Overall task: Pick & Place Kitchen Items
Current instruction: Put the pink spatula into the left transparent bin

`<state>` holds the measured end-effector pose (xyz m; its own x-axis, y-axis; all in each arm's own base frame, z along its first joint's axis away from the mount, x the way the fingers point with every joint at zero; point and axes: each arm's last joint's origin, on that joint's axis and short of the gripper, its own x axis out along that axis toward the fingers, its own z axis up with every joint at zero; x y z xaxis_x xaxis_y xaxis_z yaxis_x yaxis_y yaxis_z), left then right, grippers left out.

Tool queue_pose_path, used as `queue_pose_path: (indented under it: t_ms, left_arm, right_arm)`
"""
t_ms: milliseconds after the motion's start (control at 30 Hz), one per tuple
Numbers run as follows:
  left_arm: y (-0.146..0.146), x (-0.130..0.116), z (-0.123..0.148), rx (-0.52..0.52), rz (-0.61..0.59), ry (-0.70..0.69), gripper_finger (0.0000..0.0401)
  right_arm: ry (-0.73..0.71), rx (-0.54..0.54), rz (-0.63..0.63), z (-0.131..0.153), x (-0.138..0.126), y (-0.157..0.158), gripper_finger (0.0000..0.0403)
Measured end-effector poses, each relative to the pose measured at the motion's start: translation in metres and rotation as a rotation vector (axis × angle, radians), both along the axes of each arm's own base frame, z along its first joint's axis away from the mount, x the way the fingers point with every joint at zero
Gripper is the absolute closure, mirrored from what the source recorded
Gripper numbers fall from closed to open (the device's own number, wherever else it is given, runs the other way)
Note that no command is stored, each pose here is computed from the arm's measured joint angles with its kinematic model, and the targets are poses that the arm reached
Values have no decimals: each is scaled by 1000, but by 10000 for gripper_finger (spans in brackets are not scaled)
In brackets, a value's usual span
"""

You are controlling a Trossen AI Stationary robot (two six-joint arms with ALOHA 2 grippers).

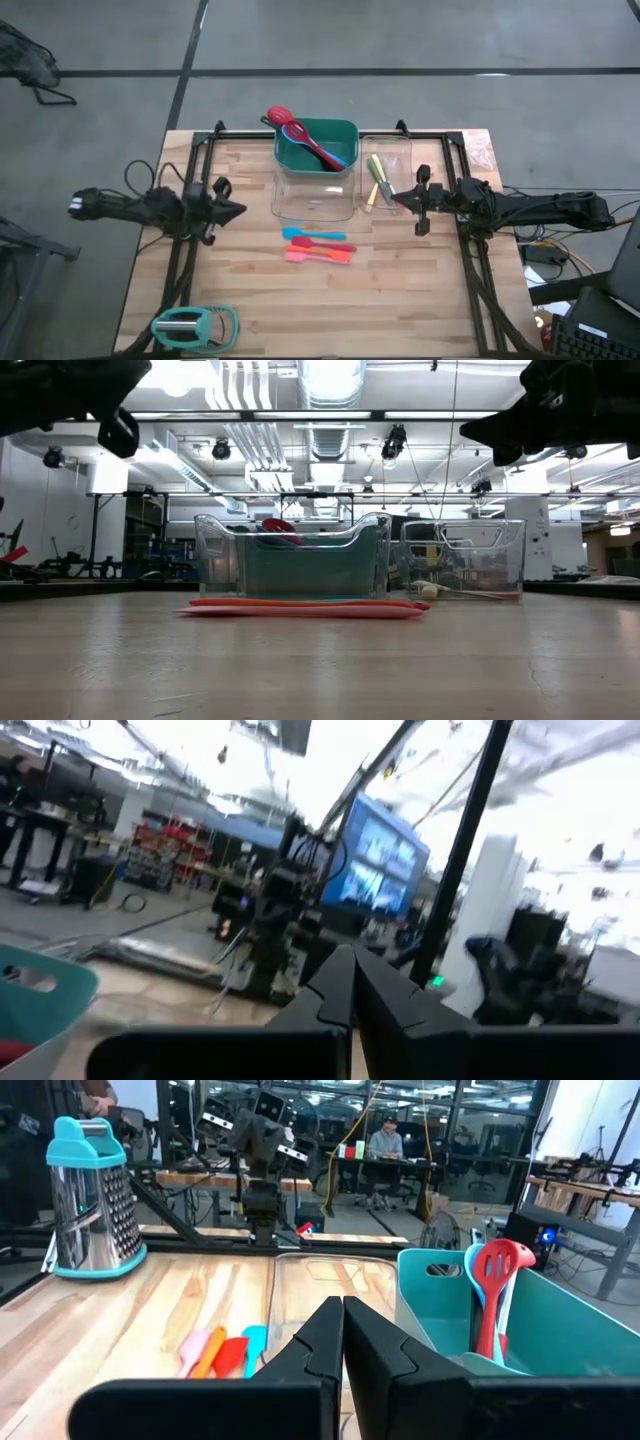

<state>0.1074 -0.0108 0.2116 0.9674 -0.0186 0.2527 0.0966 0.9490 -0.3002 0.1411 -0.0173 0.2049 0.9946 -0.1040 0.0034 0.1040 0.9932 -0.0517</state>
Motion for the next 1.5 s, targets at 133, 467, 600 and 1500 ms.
queue_pose_path:
  t_ms: [133,467,600,1500]
  left_arm:
    - [-1,14,8,26,23,100,379]
    - [-20,72,17,141,22,500,258]
    - [-42,95,17,239,36,603,204]
    - [-110,180,-78,522,65,1158,161]
  right_arm:
    - [-1,0,0,0,0,0,394]
    - [0,0,0,0,0,0,394]
    - [0,0,0,0,0,0,394]
    - [7,1,1,-1,1,0,394]
